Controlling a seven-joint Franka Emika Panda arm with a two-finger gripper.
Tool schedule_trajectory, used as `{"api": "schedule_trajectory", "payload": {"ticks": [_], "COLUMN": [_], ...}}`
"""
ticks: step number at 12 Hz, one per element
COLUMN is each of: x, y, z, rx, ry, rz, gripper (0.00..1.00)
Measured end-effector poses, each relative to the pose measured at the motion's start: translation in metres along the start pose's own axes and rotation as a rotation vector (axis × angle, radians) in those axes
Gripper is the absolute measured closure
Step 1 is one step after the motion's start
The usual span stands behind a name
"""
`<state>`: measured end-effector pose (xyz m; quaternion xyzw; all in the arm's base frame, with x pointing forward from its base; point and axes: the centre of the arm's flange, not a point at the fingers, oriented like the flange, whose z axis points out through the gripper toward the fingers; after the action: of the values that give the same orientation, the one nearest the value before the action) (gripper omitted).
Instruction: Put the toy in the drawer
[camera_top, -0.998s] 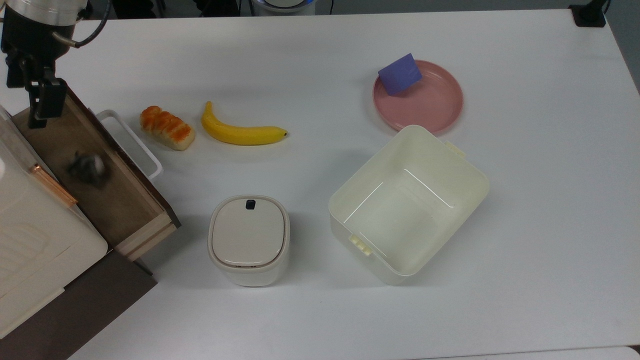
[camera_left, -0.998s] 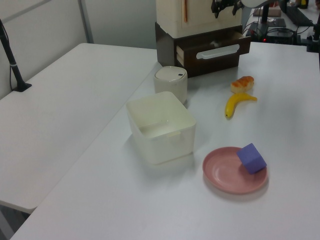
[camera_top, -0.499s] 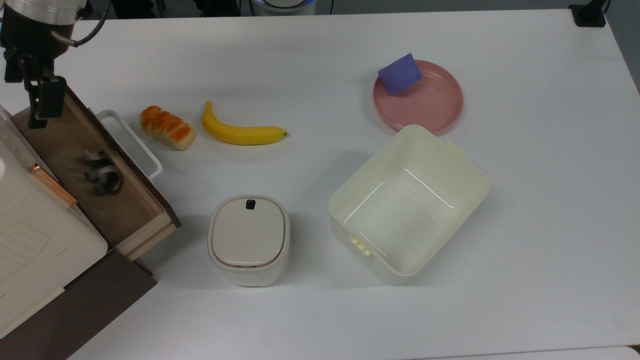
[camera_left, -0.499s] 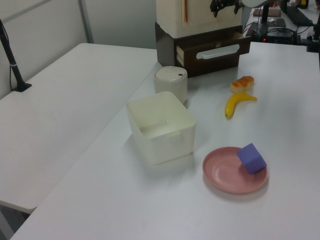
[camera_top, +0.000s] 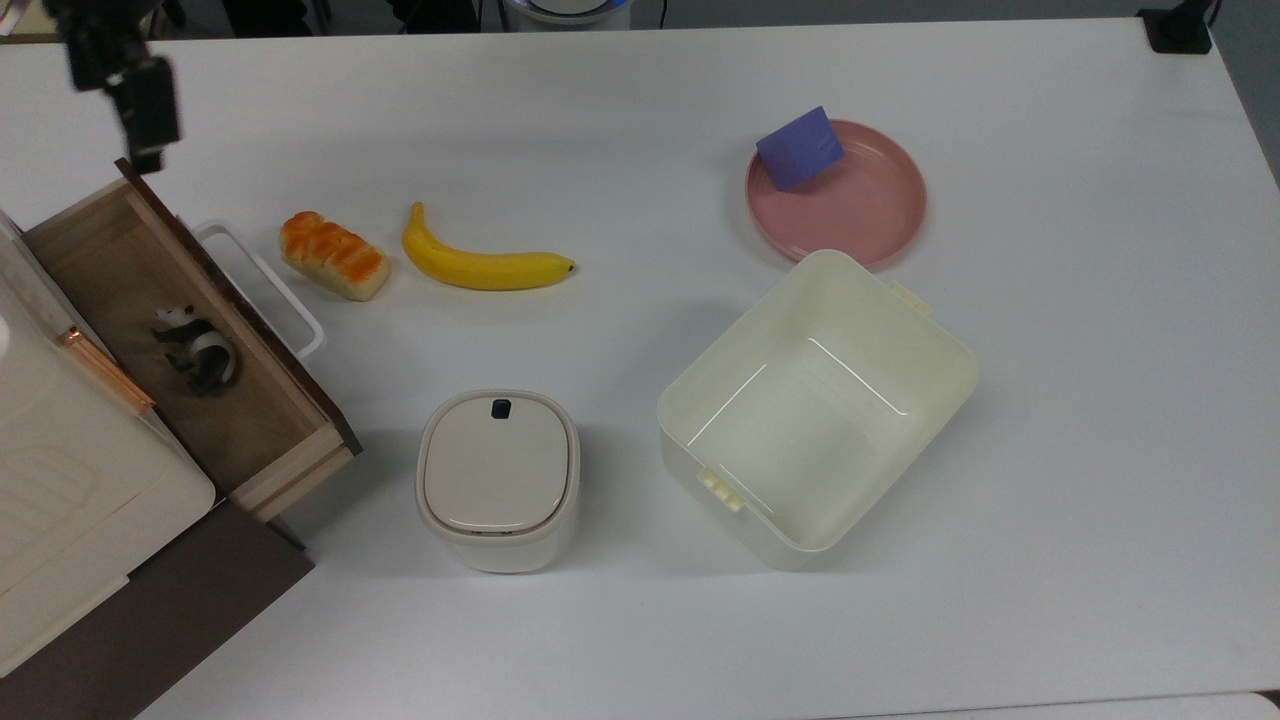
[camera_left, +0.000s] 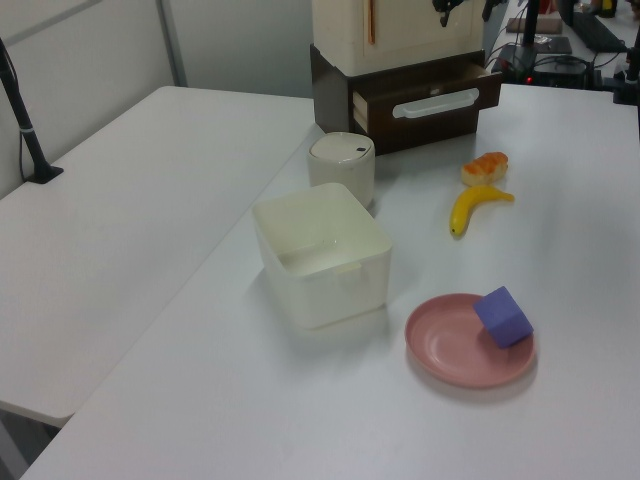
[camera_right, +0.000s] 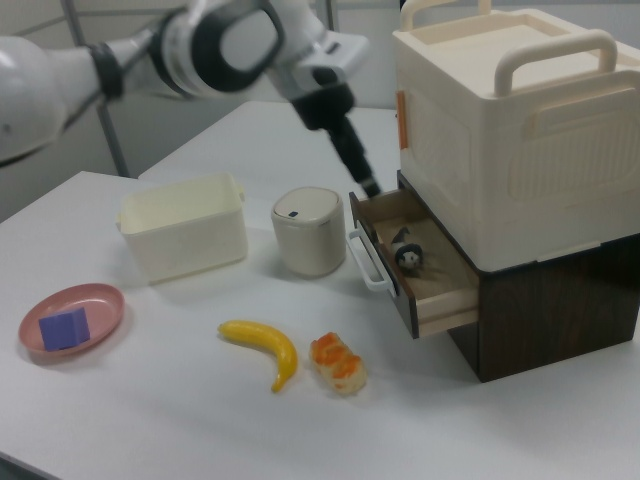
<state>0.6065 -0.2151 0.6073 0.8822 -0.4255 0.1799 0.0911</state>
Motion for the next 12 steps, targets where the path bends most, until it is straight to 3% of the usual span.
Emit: {"api": "schedule_trajectory", "payload": {"ticks": [2, 5, 7, 12], "x": [-0.031, -0.062, -0.075, -0.095], "y": [-0.007, 0.006, 0.003, -0.023], "z": [-0.039, -0.084, -0.106, -0.108], "rx": [0.03, 0.124, 0.152, 0.161], "ry": [-0.138, -0.315, -0.319, -0.33], "rz": [-0.131, -0.324, -0.399, -0.461], "gripper": [0.0, 0.0, 0.0, 0.0]}}
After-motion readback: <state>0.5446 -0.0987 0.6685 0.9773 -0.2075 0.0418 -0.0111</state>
